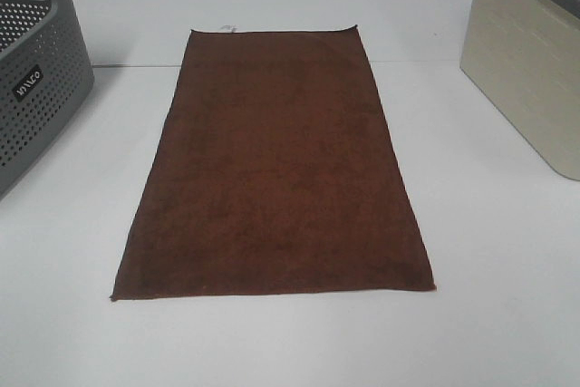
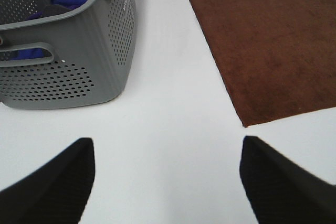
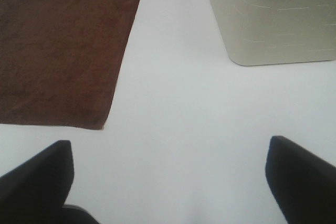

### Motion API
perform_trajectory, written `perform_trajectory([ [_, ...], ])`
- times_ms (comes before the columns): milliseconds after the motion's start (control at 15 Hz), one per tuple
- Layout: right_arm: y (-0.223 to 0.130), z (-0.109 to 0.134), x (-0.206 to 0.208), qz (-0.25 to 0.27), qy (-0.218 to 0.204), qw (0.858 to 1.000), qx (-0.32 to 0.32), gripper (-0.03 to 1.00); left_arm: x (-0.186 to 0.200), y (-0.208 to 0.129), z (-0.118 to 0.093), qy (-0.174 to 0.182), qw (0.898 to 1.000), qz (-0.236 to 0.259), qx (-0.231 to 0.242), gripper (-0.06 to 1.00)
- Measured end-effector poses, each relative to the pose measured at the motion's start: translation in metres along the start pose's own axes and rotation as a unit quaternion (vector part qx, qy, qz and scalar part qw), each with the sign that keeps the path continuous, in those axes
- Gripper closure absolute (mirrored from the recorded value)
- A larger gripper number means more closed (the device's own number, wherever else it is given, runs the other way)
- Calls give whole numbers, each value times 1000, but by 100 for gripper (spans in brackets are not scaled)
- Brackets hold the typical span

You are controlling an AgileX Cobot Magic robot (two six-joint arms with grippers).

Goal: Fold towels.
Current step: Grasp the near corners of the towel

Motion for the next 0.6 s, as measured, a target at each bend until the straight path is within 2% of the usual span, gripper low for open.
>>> perform_trajectory([
  [600, 0, 0, 0, 0, 0, 1000, 0, 4, 0, 0, 0, 0, 1000, 0, 0, 21],
])
Point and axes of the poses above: a point on each arm's last joint axis where the gripper is mounted, x pointing back along that axis away from the gripper, z along the wrist's bending axis when the last joint is at zero, y = z × x, the point moved 10 cm from there along -x, pointing out along that axis toward the gripper, and after that the axes turned 10 degrees about -x, right-handed, at the moved point
